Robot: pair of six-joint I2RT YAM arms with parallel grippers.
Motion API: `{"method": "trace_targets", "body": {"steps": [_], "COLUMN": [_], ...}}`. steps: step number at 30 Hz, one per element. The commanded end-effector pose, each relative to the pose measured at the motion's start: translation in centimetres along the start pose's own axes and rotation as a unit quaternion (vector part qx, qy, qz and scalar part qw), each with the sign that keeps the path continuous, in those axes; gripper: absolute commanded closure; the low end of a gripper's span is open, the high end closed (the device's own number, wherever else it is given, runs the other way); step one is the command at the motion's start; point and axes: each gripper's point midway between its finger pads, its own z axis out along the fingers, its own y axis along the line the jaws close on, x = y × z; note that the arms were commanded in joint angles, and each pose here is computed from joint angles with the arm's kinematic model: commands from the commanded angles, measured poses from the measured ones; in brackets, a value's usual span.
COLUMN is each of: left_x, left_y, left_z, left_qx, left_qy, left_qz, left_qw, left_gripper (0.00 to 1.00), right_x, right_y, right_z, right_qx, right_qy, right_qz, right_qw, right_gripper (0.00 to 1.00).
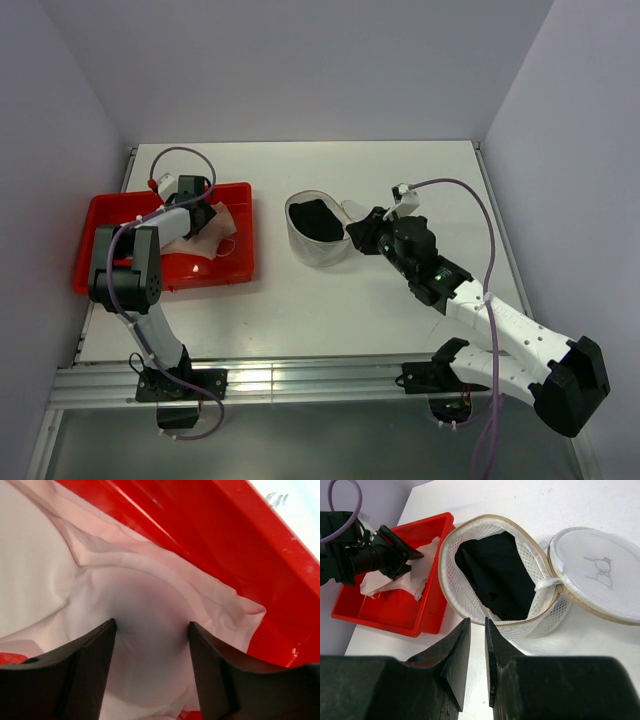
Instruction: Place the bra in the laundry bag and zip it closed
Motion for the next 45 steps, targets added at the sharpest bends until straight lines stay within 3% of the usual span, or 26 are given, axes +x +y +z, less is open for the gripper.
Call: {"method": "trace_targets", "body": {"steps": [1, 2, 3, 6, 11, 14, 16, 17, 20, 23, 26, 30, 35, 40, 41, 43, 44, 45], "left_x": [-0.3, -0.3, 0.1, 0.3, -0.9, -3.0, -6.2, -5.5, -6.8, -5.2, -3.1, 2.6, 7.2, 14.8, 17.6, 19.7, 21.7, 22.6], "left_y": [0.0, -0.1, 0.0, -0.1, 0.5, -0.4, -2.3, -2.6, -4.2, -4.5, -4.6, -4.3, -4.5, -6.3, -6.8, -8.1, -8.5, -8.8], "left_z": [0.4, 0.4, 0.6, 0.6, -1.2, -5.1, -11.5, -11.7, -20.6, -26.9, -31.7, -35.6, -37.8, -39.6, -39.3, -39.8, -39.0, -39.5], "left_qx": [-0.007, -0.005, -0.006, -0.004, 0.008, 0.059, 0.137, 0.137, 0.223, 0.295, 0.368, 0.425, 0.449, 0.470, 0.461, 0.463, 0.449, 0.451], "left_qy": [0.007, 0.009, 0.016, 0.019, -0.006, -0.043, -0.100, -0.098, -0.148, -0.144, -0.108, -0.020, 0.045, 0.103, 0.114, 0.123, 0.125, 0.122], "left_qz": [-0.003, -0.001, 0.002, 0.004, -0.014, -0.041, -0.062, -0.051, -0.048, -0.036, -0.039, -0.009, 0.032, 0.082, 0.115, 0.132, 0.161, 0.176], "left_qw": [1.000, 1.000, 1.000, 1.000, 1.000, 0.996, 0.984, 0.984, 0.962, 0.944, 0.923, 0.905, 0.892, 0.873, 0.872, 0.868, 0.870, 0.866], "left_gripper": [0.43, 0.52, 0.69, 1.00, 1.00, 1.00, 1.00, 1.00, 1.00, 1.00, 1.00, 1.00, 1.00, 1.00, 0.95, 0.74, 0.46, 0.33], "right_x": [-0.9, -1.0, -1.1, -1.3, -1.5, -1.2, -1.2, -1.3, -1.8, -2.6, -3.6, -4.4, -5.3, -4.4, -3.9, -2.9, -2.5, -1.8], "right_y": [0.2, 0.2, 0.3, 0.2, 0.1, -0.1, -0.2, -0.3, -0.7, -1.0, -0.6, 0.1, 0.9, 1.2, 1.2, 1.2, 1.1, 0.6], "right_z": [0.1, 0.0, 0.0, -0.1, -0.4, 0.0, 0.1, 0.1, -0.2, -0.8, -1.5, -2.3, -3.3, -3.6, -3.6, -3.5, -3.5, -3.5], "right_qx": [-0.005, -0.006, -0.006, -0.005, -0.003, 0.002, 0.004, 0.006, 0.014, 0.021, 0.017, 0.008, -0.008, -0.021, -0.022, -0.027, -0.026, -0.017], "right_qy": [-0.016, -0.018, -0.019, -0.021, -0.030, -0.025, -0.025, -0.027, -0.041, -0.057, -0.069, -0.072, -0.076, -0.052, -0.042, -0.020, -0.012, 0.000], "right_qz": [-0.006, -0.006, -0.005, -0.006, -0.005, -0.007, -0.008, -0.009, -0.008, -0.005, -0.001, -0.002, -0.005, -0.014, -0.016, -0.023, -0.025, -0.027], "right_qw": [1.000, 1.000, 1.000, 1.000, 1.000, 1.000, 1.000, 1.000, 0.999, 0.998, 0.997, 0.997, 0.997, 0.998, 0.999, 0.999, 0.999, 0.999], "right_gripper": [0.75, 0.75, 0.75, 0.75, 0.75, 0.75, 0.75, 0.75, 0.75, 0.75, 0.73, 0.72, 0.72, 0.71, 0.71, 0.68, 0.66, 0.59]}}
